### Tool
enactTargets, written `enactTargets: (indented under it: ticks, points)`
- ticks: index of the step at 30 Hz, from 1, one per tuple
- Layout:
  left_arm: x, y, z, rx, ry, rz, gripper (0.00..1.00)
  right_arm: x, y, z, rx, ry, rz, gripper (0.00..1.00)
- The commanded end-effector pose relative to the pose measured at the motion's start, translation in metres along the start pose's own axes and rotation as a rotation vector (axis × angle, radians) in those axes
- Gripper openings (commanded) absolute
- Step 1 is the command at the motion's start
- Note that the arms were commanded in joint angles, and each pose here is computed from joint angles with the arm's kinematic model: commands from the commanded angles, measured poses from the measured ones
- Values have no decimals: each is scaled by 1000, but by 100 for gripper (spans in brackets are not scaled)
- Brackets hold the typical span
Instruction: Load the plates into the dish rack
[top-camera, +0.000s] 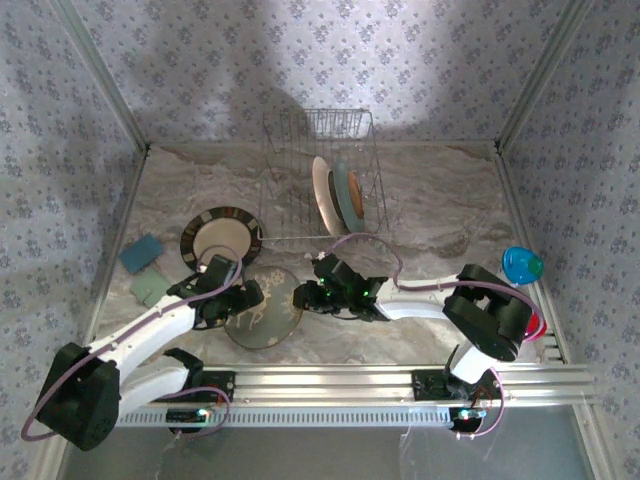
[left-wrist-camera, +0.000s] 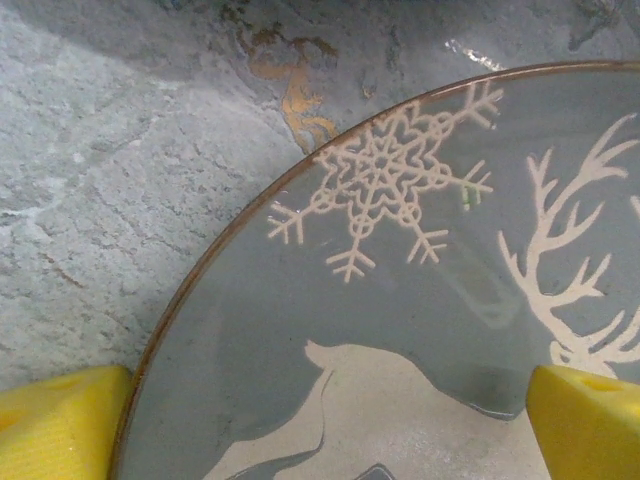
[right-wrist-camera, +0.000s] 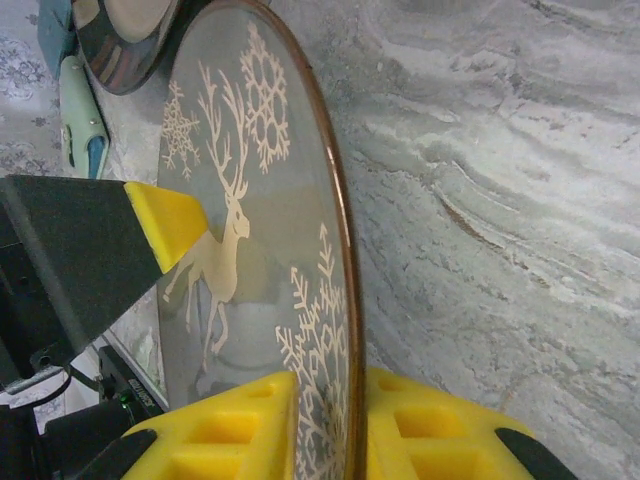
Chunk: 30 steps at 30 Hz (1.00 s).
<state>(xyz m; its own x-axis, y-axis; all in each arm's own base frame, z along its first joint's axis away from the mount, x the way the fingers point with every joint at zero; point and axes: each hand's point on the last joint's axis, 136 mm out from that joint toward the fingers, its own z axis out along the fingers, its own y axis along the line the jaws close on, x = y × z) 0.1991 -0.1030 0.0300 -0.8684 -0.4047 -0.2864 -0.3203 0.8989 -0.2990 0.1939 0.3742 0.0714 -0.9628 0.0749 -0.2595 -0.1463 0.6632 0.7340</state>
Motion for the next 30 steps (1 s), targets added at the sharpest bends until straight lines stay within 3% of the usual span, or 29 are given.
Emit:
enactTargets:
  ticks: [1,6,9,18,30]
  points:
    - [-9,-49,-11,185,-2,-11,99,-9,32,1,-116,-24,-23,23]
    - [-9,-51,-13,189,-5,-8,99,-9,37,6,-130,-15,-23,17]
    - [-10,-51,-14,187,-8,-7,100,-10,38,7,-137,-16,-22,0]
    - [-13,-49,-23,175,-30,3,99,-13,34,-9,-108,-37,-22,0]
    - [-41,-65,-78,218,-138,63,99,-33,28,-70,-39,-113,-85,0]
